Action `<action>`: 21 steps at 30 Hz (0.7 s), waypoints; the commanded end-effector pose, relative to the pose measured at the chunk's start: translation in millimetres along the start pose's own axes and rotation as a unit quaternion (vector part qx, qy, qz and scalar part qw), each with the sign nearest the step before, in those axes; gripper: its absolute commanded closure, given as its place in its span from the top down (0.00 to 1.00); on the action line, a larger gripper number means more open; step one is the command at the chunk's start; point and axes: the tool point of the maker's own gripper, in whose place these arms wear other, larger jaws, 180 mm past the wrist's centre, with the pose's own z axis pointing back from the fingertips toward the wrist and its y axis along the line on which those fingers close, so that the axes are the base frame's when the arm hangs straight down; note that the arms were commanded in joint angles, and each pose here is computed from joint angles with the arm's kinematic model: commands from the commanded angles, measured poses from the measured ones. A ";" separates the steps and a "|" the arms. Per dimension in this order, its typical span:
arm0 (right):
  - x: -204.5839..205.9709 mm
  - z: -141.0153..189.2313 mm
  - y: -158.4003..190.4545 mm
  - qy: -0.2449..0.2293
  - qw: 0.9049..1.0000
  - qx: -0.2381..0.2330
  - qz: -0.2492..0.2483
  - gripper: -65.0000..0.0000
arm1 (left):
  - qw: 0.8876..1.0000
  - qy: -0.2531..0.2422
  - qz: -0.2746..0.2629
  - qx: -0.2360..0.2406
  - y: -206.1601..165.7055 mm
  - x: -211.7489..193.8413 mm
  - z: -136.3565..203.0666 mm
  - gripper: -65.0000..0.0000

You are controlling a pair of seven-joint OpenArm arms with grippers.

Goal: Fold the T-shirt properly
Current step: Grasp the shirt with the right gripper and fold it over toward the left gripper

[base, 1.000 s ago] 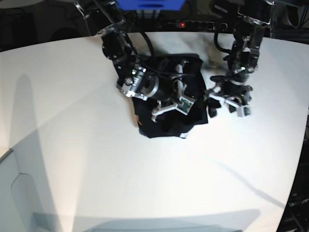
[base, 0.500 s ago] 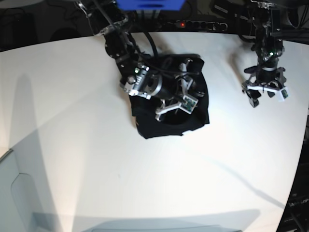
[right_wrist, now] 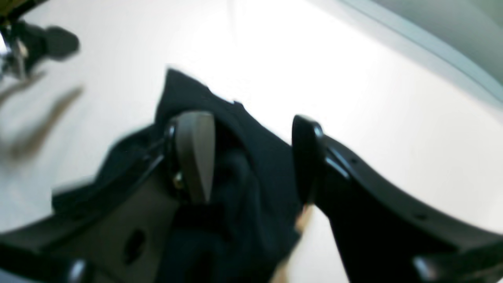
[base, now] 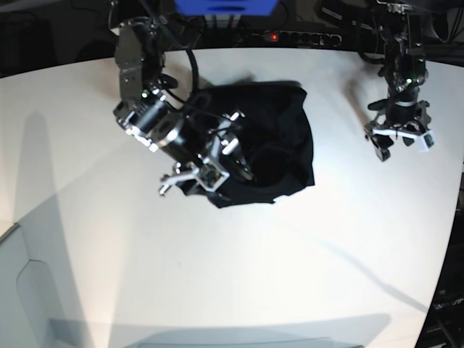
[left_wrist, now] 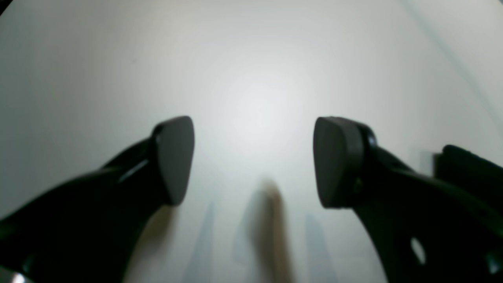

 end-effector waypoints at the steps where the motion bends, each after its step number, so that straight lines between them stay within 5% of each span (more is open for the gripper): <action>1: 12.2 2.6 2.0 -0.028 1.000 0.005 0.000 0.52 | 1.000 -0.029 -0.007 -0.007 -3.2 19.1 0.3 0.71; 16: -34.4 -19.3 9.9 0.031 0.998 0.034 -0.032 0.51 | 1.000 -0.029 -0.007 -0.006 -2.5 18.9 0.6 0.71; 19: -30.5 -19.6 16.8 0.027 0.998 0.043 -0.025 0.38 | 1.000 -0.029 -0.007 -0.005 -1.5 18.7 1.1 0.71; 21: -22.7 -18.3 27.4 0.018 0.998 0.055 -0.016 0.17 | 1.000 -0.029 -0.007 -0.005 -1.5 18.7 1.1 0.71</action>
